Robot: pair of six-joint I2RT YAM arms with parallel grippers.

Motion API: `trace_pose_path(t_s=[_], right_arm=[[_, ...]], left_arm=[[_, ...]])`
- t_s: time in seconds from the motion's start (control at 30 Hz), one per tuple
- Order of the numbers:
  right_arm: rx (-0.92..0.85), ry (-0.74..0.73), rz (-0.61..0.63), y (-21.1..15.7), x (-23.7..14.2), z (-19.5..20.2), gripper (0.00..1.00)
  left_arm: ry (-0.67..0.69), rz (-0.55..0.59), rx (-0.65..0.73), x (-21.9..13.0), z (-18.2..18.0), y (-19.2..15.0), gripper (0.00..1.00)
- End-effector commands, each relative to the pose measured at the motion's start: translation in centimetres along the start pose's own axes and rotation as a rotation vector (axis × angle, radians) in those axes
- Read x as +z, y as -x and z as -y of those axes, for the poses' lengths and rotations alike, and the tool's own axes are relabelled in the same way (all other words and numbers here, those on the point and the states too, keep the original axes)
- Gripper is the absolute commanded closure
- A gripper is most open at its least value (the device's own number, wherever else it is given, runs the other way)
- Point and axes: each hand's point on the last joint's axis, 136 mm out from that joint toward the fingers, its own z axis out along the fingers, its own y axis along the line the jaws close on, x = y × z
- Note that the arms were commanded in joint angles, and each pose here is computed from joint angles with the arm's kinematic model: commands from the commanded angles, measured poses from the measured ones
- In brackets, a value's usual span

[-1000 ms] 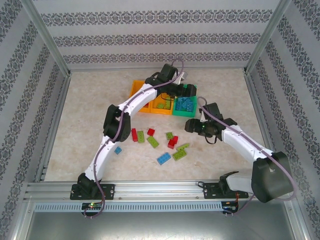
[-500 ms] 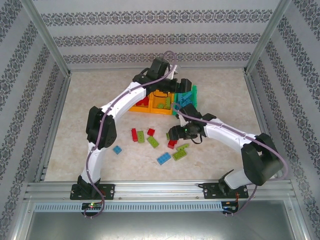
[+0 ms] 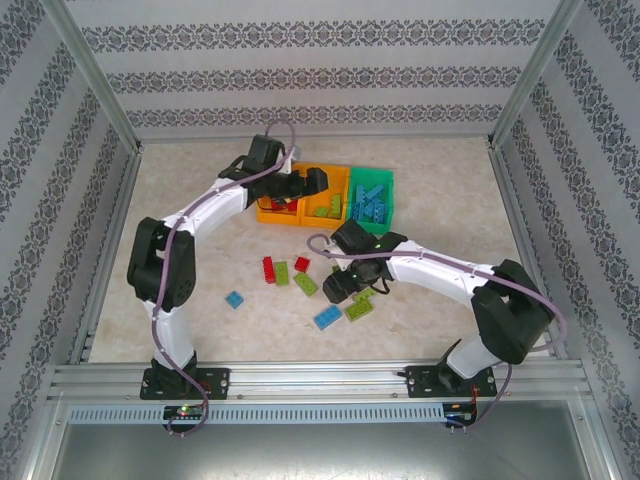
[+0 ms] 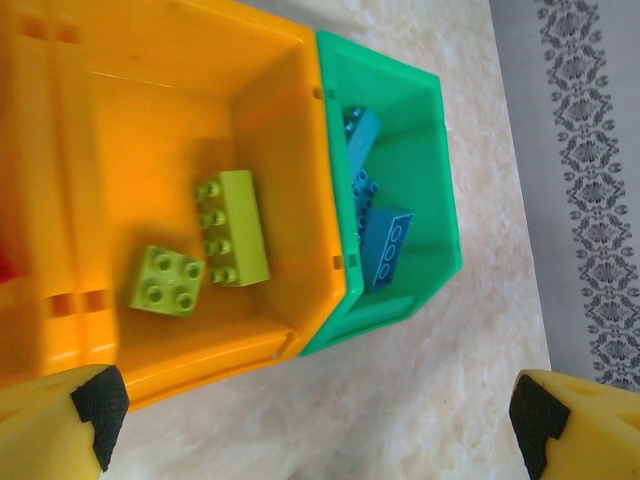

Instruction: Sort the legos into containers by color

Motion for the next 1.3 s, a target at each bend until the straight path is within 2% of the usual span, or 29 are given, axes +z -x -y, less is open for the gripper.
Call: trace_pose_path(t_s=[0.0, 0.23, 0.47, 0.77, 1.27], right_arm=[[-0.087, -0.050, -0.022, 0.3, 0.3, 0.1, 0.25], [-0.127, -0.119, -0.078, -0.1, 1.3, 0.9, 0.28], [-0.142, -0.154, -0.070, 0.2, 1.2, 1.3, 0.30], [-0.157, -0.105, -0.116, -0.3, 2.4, -0.1, 0.35], [-0.151, -0.070, -0.155, -0.9, 3.1, -1.0, 0.36]], left_arm=[[-0.029, 0.094, 0.022, -2.6, 1.1, 1.7, 0.00], [0.011, 0.103, -0.022, -3.9, -1.4, 0.6, 0.01], [0.034, 0.098, -0.044, -4.1, -2.7, -0.3, 0.00], [0.047, 0.097, -0.053, -4.2, -3.4, -0.6, 0.00], [0.066, 0.103, -0.077, -4.6, -4.6, -1.2, 0.00]])
